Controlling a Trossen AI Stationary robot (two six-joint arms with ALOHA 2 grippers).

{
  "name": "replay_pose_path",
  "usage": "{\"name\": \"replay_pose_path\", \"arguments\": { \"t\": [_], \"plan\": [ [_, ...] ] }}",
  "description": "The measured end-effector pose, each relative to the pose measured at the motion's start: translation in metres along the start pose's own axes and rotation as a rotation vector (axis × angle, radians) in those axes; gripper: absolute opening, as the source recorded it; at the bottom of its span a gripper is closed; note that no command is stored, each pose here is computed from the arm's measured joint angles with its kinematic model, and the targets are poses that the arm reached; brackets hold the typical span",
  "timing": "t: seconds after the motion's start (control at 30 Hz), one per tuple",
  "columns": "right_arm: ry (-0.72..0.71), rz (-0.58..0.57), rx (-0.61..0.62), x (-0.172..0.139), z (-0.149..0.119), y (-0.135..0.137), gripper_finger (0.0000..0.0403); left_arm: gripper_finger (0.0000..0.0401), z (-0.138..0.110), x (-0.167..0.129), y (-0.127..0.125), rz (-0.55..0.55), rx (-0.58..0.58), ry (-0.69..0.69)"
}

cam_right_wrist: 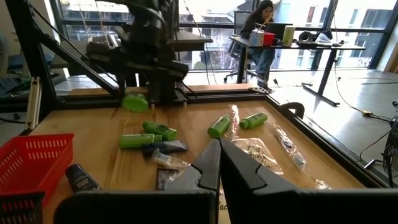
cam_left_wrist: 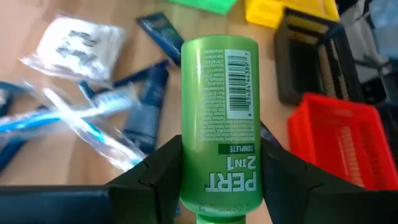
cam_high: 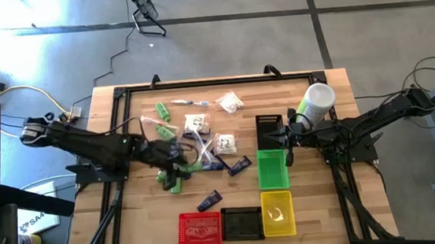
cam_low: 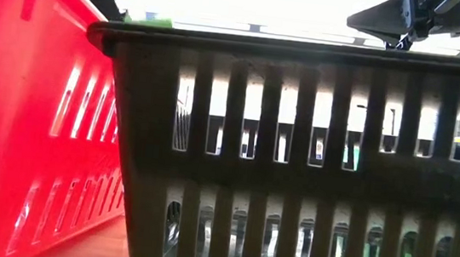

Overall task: Pick & Place Travel size toiletries
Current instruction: Put the green shampoo bottle into the red bin

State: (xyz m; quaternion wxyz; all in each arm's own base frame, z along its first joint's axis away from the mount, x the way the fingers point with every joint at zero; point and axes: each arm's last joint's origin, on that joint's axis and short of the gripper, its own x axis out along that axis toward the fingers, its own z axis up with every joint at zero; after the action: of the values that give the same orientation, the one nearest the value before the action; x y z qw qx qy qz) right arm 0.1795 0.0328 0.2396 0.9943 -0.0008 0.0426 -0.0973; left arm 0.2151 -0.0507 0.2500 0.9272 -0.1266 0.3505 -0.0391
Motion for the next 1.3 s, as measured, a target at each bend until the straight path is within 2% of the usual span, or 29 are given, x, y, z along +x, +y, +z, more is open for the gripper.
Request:
{"name": "replay_pose_path", "arguments": {
  "t": [0.2, 0.43, 0.8, 1.1, 1.3],
  "plan": [
    [-0.002, 0.001, 0.004, 0.0, 0.0, 0.0, 0.0003, 0.0173, -0.006, -0.004, -0.034, -0.036, -0.034, 0.012],
    [-0.002, 0.006, 0.004, 0.0, 0.0, 0.0, 0.0003, 0.0173, -0.015, 0.004, -0.067, -0.074, -0.063, 0.029],
    [0.011, 0.007, -0.002, 0.0, -0.001, 0.0, 0.0003, 0.0173, -0.015, 0.046, -0.112, -0.099, -0.005, 0.156],
    [0.015, 0.006, -0.04, 0.0, -0.002, 0.0, 0.0003, 0.0173, -0.015, 0.077, -0.139, -0.151, -0.052, 0.254],
    [0.024, 0.005, -0.046, 0.0, -0.002, 0.0, 0.0003, 0.0173, -0.028, 0.098, -0.144, -0.134, -0.093, 0.293]
  ]
}}
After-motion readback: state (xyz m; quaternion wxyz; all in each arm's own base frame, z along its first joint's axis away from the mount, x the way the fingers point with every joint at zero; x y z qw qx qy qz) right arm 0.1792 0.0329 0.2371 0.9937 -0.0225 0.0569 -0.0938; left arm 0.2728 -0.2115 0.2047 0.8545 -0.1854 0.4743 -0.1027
